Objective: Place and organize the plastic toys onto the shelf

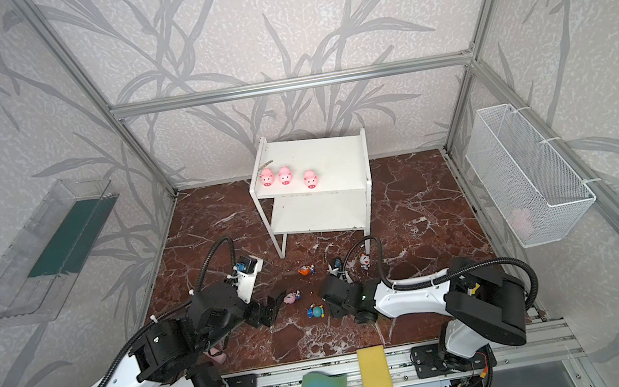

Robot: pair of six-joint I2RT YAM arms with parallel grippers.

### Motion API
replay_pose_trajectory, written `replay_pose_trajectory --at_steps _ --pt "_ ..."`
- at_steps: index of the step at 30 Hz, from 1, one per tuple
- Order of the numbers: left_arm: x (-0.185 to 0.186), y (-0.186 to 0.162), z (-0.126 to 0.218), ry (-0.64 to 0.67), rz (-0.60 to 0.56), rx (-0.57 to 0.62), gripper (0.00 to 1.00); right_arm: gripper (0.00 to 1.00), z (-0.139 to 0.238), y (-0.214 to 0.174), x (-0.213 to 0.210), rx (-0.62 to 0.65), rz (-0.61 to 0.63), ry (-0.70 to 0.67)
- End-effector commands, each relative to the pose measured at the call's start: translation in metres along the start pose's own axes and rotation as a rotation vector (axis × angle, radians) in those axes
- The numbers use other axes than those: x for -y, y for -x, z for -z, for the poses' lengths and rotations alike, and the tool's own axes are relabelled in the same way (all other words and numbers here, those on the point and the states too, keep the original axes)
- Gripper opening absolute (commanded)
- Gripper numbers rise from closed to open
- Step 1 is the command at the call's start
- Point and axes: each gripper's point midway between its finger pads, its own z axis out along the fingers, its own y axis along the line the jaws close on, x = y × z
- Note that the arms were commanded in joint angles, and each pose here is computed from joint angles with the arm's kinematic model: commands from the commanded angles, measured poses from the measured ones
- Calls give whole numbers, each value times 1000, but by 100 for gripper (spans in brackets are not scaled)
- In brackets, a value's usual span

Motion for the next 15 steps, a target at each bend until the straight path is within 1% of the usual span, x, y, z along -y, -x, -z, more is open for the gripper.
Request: replay_pose_trajectory --at_steps 1,5,8,10,15 --pt "-9 -16 2 23 -42 -34 95 66 -2 5 11 16 0 -96" --pt "-10 -14 5 18 -34 -13 96 60 -7 7 17 10 14 -163" --pt "-9 -15 2 15 -36 -20 96 53 -10 6 20 -5 26 -199" --pt "-8 -15 1 9 -37 -30 96 48 -12 6 19 -4 29 -199" --pt "-6 -14 -1 -1 -42 -34 96 41 -12 7 21 3 45 -206"
